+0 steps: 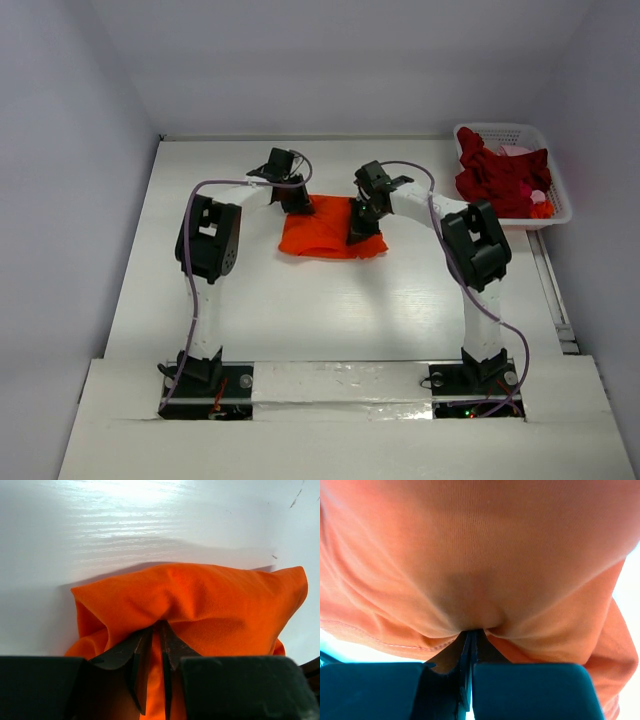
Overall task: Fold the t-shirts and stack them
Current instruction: Smooth out wrinkles on the folded tshirt
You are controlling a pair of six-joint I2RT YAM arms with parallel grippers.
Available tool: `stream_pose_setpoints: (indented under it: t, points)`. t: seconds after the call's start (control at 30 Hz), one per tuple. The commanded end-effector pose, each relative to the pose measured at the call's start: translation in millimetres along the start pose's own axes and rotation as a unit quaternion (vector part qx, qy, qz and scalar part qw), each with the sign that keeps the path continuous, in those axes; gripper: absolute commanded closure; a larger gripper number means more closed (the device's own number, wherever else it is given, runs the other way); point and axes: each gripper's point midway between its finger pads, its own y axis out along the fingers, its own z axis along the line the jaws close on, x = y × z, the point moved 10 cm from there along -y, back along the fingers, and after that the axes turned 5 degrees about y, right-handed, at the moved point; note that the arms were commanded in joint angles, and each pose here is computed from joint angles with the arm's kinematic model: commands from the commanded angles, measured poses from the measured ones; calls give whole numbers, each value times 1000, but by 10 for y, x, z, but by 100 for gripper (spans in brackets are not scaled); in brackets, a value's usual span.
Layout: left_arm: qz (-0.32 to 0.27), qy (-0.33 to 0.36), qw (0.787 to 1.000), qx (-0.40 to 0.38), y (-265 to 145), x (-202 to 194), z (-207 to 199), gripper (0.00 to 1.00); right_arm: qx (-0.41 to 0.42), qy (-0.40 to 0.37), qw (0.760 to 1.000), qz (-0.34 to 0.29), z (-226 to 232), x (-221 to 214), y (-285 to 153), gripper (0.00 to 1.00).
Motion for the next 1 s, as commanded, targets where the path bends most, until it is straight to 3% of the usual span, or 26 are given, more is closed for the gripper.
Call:
stream_pose_setpoints:
  t: [0.0,0.47,0.63,0.73,0.83,0.9,0.97]
  points:
    - [56,-12,997,57,-38,-280,183,88,19,-6,999,-51,131,60,-207,100]
    - [40,-23,997,56,-194,-168,288,87,7,9,998,-58,35,-18,-263,100]
    - [29,-16,998,49,-263,-106,235,81,7,9,998,-58,10,-47,-251,100]
    - [28,-10,998,48,-270,-72,220,67,7,10,998,-56,2,-54,-233,100]
    - [22,-6,999,48,-283,-41,206,37,12,11,998,-54,12,-52,-231,100]
    - [14,-3,999,47,-318,-3,179,2,11,11,998,-55,11,-51,-231,100]
    - [4,1,999,42,-383,43,135,1,11,11,998,-55,11,-51,-231,100]
